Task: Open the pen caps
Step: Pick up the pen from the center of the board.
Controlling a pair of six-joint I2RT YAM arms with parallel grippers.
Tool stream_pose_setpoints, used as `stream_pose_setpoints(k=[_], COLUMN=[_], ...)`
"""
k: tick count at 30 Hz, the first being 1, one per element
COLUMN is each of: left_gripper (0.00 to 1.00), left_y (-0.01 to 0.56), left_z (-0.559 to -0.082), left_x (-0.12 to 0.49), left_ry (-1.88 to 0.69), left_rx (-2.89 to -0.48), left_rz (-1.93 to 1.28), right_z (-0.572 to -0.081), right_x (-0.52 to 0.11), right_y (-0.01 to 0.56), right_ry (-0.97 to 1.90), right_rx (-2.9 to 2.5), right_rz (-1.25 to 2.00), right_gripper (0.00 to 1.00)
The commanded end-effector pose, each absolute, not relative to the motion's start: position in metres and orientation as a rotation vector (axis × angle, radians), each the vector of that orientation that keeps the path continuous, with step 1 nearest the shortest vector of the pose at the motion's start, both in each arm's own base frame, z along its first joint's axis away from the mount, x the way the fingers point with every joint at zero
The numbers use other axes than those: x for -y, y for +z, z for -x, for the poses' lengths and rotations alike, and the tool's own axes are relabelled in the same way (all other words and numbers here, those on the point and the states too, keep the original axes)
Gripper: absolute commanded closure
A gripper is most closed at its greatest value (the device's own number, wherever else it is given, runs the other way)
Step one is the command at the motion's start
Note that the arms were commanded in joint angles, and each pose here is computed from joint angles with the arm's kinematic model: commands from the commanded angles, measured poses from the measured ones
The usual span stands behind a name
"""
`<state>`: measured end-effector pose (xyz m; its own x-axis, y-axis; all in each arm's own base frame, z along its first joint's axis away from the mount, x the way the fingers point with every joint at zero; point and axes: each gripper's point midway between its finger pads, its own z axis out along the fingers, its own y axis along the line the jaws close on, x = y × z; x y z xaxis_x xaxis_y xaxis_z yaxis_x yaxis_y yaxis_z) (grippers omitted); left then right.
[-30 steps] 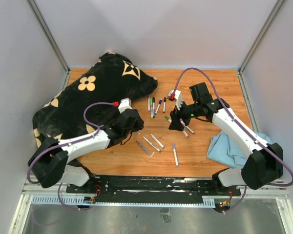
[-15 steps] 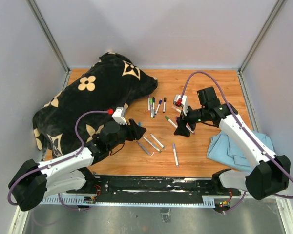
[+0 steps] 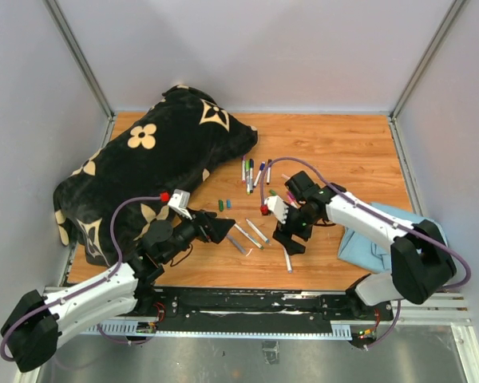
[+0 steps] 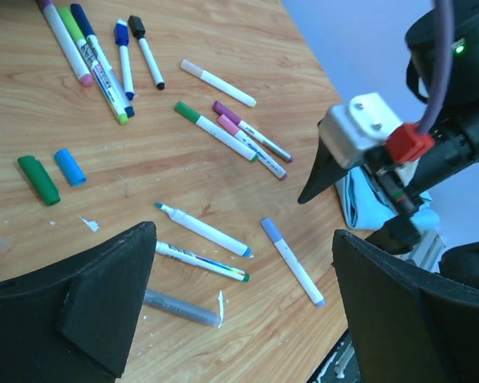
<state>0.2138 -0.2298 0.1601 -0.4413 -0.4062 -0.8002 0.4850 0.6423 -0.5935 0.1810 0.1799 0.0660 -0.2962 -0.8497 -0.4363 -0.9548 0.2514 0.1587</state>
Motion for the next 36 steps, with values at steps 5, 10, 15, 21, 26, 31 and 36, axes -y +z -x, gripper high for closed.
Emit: stream_pose_setpoints(k=[5,10,15,21,26,31,36], left_gripper=[0.04,0.04,0.04,0.04,0.04,0.05,0.05], left_y=[0.168,0.167,0.168,0.167,0.167,0.167,0.167], left_z=[-0.213,-0.214,-0.215,-0.214,-0.214,-0.213,-0.214], left_x=[0.216,0.214,0.214,0.214,0.214,0.214,0.214], left_ry=[-1.018,-1.007,-1.012,-1.015,-1.017,-1.018,-1.015], left_rx=[-1.662,-1.661,-1.659,-1.661,-1.661,-1.661,-1.66], left_rz=[0.001,0.014,0.02,0.026,0.026,0.024,0.023], right_z=[-0.181,-0.174,-0.173,-0.171,-0.172,-0.172,-0.179], right_x=[-0.182,-0.188,-0.187,-0.192,-0.192,-0.192,-0.184], right_y=[0.046,0.041,0.033,0.029,0.023,0.019,0.017], right_ry=[0.409,0.412,0.361,0.323,0.286,0.26,0.172], right_rx=[-2.346,-2.359,-2.395,-2.406,-2.434,-2.441,-2.443], right_rz=[1.749,1.781,1.803,1.821,1.829,1.839,1.846], right_gripper=[0.18,0.17,0.18,0.21,0.25,0.33,0.46])
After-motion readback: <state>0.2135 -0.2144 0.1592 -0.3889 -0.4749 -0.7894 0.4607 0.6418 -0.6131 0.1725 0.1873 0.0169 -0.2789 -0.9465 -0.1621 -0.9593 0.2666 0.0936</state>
